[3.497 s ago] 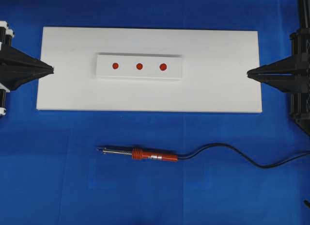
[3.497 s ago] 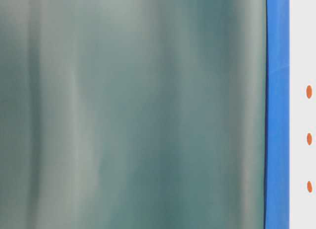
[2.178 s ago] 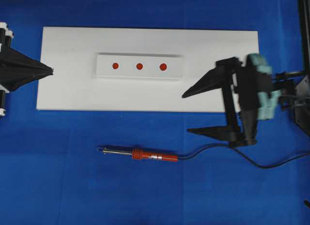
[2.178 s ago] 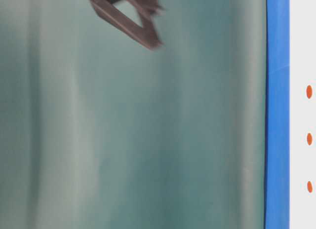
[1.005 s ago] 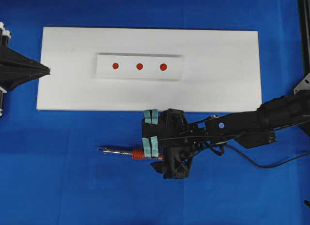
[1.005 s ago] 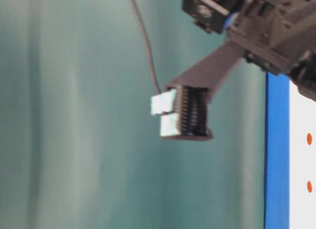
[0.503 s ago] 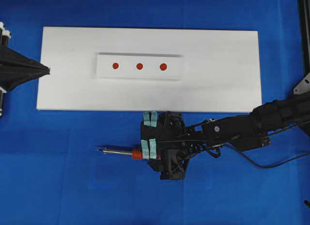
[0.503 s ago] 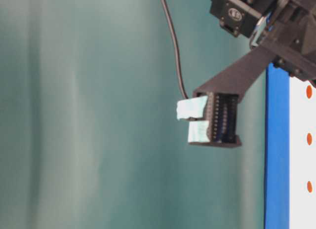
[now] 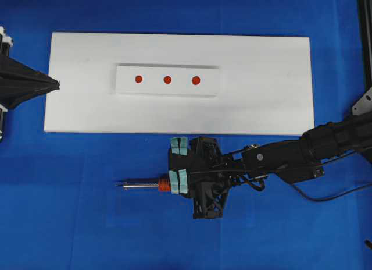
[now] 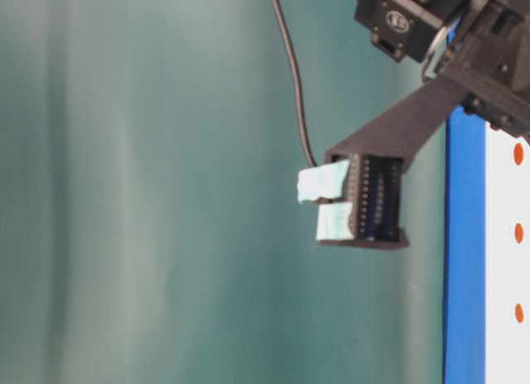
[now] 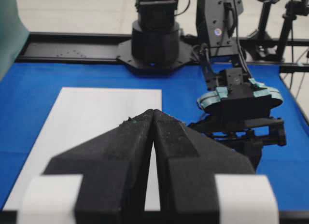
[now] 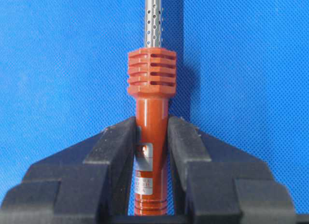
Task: Touch the tip of the soldering iron to the mark.
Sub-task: 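Close the right gripper around the soldering iron's red handle, then lift the iron tip-down and carry it over the red dots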
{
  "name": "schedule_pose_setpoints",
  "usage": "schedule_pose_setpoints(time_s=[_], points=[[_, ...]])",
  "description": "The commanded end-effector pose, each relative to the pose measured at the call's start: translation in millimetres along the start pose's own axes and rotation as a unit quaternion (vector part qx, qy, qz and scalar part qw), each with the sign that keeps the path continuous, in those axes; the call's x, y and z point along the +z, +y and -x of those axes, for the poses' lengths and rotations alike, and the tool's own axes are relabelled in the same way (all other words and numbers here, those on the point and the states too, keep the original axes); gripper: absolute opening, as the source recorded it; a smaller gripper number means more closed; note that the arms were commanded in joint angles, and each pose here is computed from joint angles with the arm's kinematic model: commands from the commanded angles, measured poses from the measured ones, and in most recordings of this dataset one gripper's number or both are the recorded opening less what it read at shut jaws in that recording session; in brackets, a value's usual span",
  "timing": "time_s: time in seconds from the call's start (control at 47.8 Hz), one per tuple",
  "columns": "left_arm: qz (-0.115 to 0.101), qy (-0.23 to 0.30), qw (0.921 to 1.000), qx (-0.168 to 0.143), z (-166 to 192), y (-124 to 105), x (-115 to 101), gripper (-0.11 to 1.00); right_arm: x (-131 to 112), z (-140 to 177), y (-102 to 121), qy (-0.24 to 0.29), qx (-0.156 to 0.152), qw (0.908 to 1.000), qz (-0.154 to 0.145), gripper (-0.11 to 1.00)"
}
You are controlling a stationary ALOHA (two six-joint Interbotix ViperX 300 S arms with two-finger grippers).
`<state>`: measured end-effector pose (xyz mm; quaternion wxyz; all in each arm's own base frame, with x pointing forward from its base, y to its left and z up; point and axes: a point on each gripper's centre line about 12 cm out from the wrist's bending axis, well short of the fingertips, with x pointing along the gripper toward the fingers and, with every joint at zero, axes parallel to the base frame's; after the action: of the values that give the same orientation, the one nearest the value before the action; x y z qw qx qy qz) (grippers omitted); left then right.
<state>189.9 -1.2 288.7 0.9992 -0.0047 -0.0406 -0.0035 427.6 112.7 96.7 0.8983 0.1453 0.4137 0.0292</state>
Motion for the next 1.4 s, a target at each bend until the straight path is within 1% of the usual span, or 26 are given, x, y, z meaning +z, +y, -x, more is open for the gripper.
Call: schedule_pose_setpoints(time_s=[0.0, 0.188, 0.293, 0.544, 0.733, 0.879, 0.942, 1.152, 1.256, 1.382], points=[[-0.002, -0.005, 1.0, 0.0, -1.4, -0.1, 3.5, 0.0, 13.8, 8.1, 8.7, -0.022, 0.012, 0.9997, 0.003, 0.06], [-0.001, -0.006, 1.0, 0.0, -1.2, -0.1, 3.8, 0.0, 27.3, 33.4, 14.8, -0.022, 0.012, 0.9997, 0.002, 0.06], [-0.001, -0.006, 1.0, -0.001, -1.2, -0.4, 3.8, 0.0, 37.2, 58.0, 17.0, -0.016, 0.006, 0.9999, 0.001, 0.06], [-0.001, -0.006, 1.0, 0.0, -1.2, -0.1, 3.8, 0.0, 59.7, 112.6, 25.7, -0.017, -0.003, 0.9996, 0.022, 0.06], [0.001, -0.006, 1.0, 0.0, -1.0, -0.1, 4.0, 0.0, 76.3, 147.3, 29.8, -0.001, -0.027, 0.9989, 0.039, 0.06], [0.001, -0.006, 1.0, 0.0, -1.0, -0.1, 4.0, 0.0, 81.9, 157.3, 33.5, 0.013, -0.04, 0.9981, 0.046, 0.06], [0.0, -0.006, 1.0, 0.0, -1.0, -0.1, 4.0, 0.0, 82.1, 158.4, 35.7, 0.012, -0.039, 0.9979, 0.051, 0.06], [0.0, -0.005, 1.0, 0.0, -1.1, -0.1, 3.0, 0.0, 81.1, 158.2, 35.8, 0.014, -0.04, 0.9977, 0.053, 0.06], [0.002, -0.004, 1.0, 0.0, -0.9, -0.1, 2.4, 0.0, 82.5, 158.3, 31.5, 0.014, -0.047, 0.9972, 0.057, 0.06], [0.001, -0.005, 1.0, 0.0, -0.7, -0.1, 2.7, 0.0, 86.9, 162.2, 18.4, 0.014, -0.064, 0.9961, 0.059, 0.06]])
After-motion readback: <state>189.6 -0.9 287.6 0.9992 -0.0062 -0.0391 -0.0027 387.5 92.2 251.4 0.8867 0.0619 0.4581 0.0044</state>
